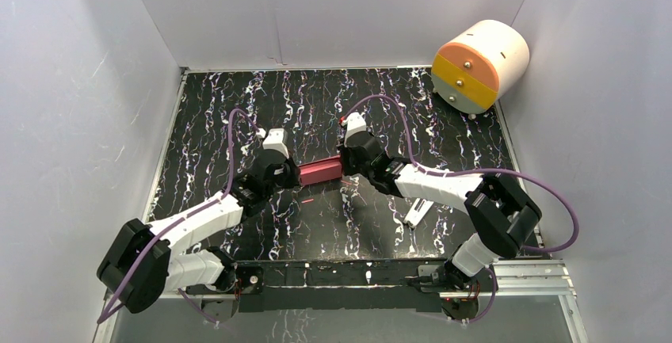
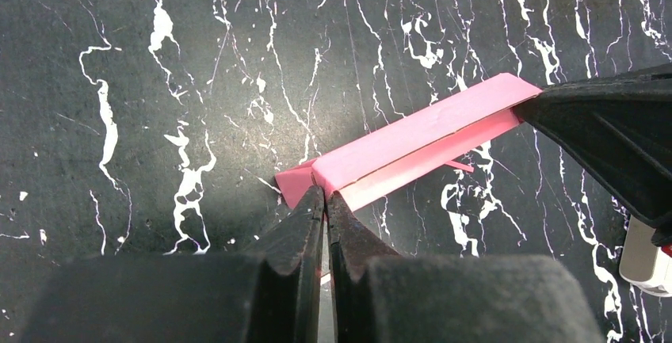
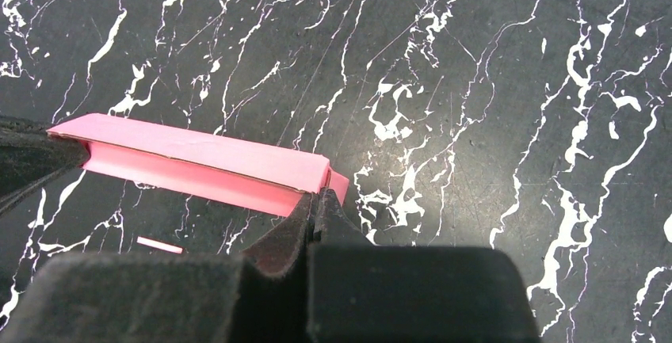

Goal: Fold the paper box

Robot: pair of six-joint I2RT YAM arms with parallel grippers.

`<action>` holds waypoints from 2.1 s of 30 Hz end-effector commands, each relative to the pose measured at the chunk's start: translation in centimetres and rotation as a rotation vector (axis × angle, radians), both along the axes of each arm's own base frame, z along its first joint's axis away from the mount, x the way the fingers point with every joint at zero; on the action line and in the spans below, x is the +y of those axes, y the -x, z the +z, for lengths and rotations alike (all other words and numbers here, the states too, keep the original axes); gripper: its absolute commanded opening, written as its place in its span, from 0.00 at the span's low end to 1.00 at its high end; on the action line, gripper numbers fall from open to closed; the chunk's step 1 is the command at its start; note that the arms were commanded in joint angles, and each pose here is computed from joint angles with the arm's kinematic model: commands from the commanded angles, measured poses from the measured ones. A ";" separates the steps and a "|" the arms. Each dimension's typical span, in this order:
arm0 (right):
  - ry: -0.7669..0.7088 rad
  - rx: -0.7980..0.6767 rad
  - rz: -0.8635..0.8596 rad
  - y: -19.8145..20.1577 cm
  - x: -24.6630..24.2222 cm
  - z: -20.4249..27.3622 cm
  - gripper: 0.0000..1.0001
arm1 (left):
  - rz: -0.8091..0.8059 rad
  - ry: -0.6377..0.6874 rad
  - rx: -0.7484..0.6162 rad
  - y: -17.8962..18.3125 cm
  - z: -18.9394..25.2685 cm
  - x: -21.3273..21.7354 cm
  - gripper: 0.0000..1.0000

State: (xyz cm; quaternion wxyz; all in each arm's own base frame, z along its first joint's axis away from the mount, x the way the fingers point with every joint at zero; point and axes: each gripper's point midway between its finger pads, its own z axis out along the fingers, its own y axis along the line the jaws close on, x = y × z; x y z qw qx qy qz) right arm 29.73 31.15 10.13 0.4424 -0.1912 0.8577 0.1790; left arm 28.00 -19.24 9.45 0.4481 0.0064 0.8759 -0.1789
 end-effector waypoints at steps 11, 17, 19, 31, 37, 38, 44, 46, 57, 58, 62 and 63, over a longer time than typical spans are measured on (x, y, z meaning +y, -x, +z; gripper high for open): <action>0.156 0.074 0.015 1.6 -2.2 -4.8 0.00 | 0.016 0.139 0.023 3.2 0.9 0.8 0.34; 0.153 0.061 0.027 1.4 -1.9 -4.4 0.00 | 0.090 0.277 -0.015 3.0 3.5 1.6 0.59; 0.152 0.058 0.030 1.4 -1.9 -4.4 0.00 | 0.124 0.341 -0.016 2.5 4.3 2.1 0.66; 0.146 0.057 0.039 1.3 -1.4 -4.3 0.00 | 0.168 0.630 0.178 -1.5 4.6 1.5 0.57; 0.145 0.058 0.044 1.4 -1.3 -4.3 0.00 | 0.190 0.666 0.202 -2.8 4.3 1.0 0.46; 0.145 0.058 0.045 1.4 -1.3 -4.4 0.00 | 0.182 0.668 0.209 -2.9 4.4 0.8 0.44; 0.145 0.055 0.048 1.5 -1.2 -4.3 0.00 | 0.165 0.682 0.250 -3.5 4.0 -0.1 0.33; 0.144 0.055 0.047 1.5 -1.1 -4.4 0.00 | 0.158 0.692 0.257 -3.5 4.0 -0.3 0.30; 0.142 0.054 0.049 1.5 -0.9 -4.5 0.00 | 0.145 0.690 0.336 -2.6 2.6 -0.7 0.15; 0.140 0.056 0.050 1.6 -0.8 -4.6 0.00 | 0.146 0.685 0.345 -2.4 2.3 -0.7 0.14; 0.136 0.058 0.059 1.8 -0.4 -4.7 0.00 | 0.157 0.642 0.365 -1.7 1.6 -0.8 0.12; 0.134 0.057 0.061 1.9 -0.3 -4.8 0.00 | 0.160 0.636 0.368 -1.6 1.5 -0.9 0.12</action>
